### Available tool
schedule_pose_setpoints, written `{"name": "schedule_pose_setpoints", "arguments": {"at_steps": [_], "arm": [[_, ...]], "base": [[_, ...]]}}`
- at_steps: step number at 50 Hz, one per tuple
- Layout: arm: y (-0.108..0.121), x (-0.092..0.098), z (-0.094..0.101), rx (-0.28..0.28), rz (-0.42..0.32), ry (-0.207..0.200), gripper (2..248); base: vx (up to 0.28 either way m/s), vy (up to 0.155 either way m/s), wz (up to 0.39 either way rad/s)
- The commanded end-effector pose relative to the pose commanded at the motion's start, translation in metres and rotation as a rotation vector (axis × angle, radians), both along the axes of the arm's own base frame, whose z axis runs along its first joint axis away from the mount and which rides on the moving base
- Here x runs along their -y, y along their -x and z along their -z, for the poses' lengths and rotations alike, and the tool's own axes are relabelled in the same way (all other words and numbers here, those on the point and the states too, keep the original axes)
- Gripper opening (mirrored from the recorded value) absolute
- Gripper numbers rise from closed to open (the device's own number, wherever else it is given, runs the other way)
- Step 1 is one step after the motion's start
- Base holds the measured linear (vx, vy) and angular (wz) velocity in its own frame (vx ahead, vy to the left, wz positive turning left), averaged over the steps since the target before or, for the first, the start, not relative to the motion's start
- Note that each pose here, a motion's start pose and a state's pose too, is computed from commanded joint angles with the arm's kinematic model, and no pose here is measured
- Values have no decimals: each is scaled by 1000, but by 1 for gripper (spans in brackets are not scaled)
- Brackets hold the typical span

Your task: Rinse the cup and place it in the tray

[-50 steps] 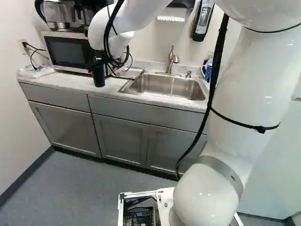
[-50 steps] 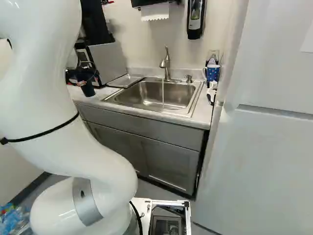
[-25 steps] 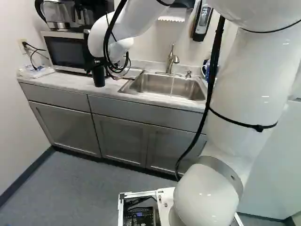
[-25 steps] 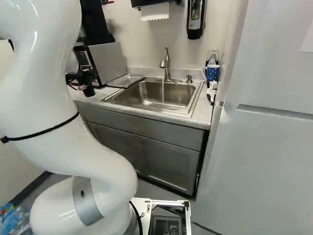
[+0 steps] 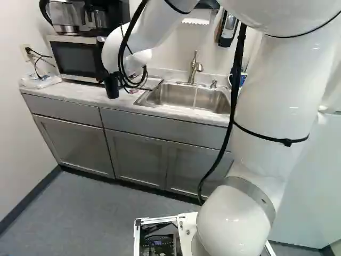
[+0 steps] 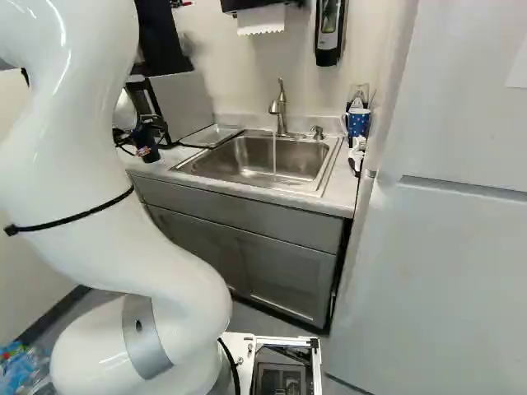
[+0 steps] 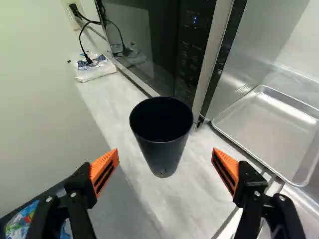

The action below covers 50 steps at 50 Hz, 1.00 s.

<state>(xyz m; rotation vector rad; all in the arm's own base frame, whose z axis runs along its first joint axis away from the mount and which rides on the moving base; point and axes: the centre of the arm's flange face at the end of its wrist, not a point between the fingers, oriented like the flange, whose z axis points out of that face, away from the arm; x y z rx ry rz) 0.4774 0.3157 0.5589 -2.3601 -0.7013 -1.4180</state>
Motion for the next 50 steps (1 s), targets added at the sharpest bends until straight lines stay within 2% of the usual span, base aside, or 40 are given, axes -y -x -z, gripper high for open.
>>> {"name": "schedule_pose_setpoints", "arguments": {"at_steps": [50], "arm": [[-9,-10,35,140,-4,-92,247]], "base": [[0,0,0]]}}
